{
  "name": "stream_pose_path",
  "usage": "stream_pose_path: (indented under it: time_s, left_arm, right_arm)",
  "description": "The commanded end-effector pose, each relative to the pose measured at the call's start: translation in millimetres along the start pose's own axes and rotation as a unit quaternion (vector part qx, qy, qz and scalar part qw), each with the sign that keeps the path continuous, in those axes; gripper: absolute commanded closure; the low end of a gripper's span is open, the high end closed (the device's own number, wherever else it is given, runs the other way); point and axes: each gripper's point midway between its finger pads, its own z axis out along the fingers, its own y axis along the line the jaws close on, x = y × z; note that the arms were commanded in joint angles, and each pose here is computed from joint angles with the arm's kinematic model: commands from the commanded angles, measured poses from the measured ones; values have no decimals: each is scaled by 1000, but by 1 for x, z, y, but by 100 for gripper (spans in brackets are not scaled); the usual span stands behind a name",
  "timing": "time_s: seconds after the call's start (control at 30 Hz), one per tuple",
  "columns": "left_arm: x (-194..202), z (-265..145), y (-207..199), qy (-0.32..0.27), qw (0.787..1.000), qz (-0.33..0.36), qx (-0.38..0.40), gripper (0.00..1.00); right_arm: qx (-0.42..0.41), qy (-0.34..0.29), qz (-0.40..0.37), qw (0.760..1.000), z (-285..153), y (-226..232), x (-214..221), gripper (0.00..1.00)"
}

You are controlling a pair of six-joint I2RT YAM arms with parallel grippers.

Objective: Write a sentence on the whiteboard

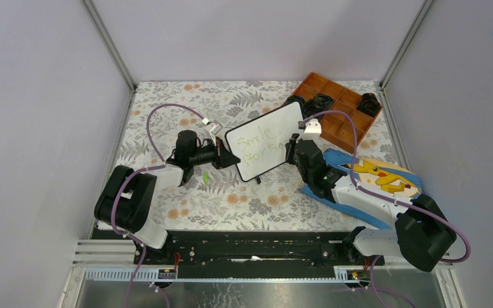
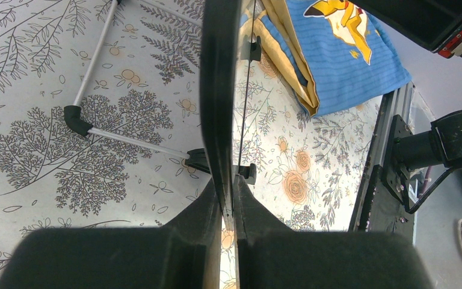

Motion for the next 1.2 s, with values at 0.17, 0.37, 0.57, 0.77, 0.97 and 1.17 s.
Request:
stream_pose_path:
  time_s: [0.17,0.37,0.57,0.77,0.97,1.17]
  left_arm:
    - [38,-1,17,53,997,-20,-44,100]
    - [39,0,18,54,997,-21,-44,100]
    - [39,0,18,55,997,-21,-43,100]
    - [38,0,17,54,997,-20,-43,100]
    - [39,0,17,55,997,-19,-45,100]
    - [39,0,16,55,997,-18,-43,100]
  right_arm:
    - [13,-1,10,1000,-2,-9,1,100]
    - [13,6,10,1000,-3,-10,5,100]
    - [18,10,11,1000,-5,-13,8,100]
    - [18,2,13,1000,-6,-12,2,100]
    - [14,-43,25,999,-16,-9,-35,100]
    - [34,-68,34,997,-13,-14,-56,100]
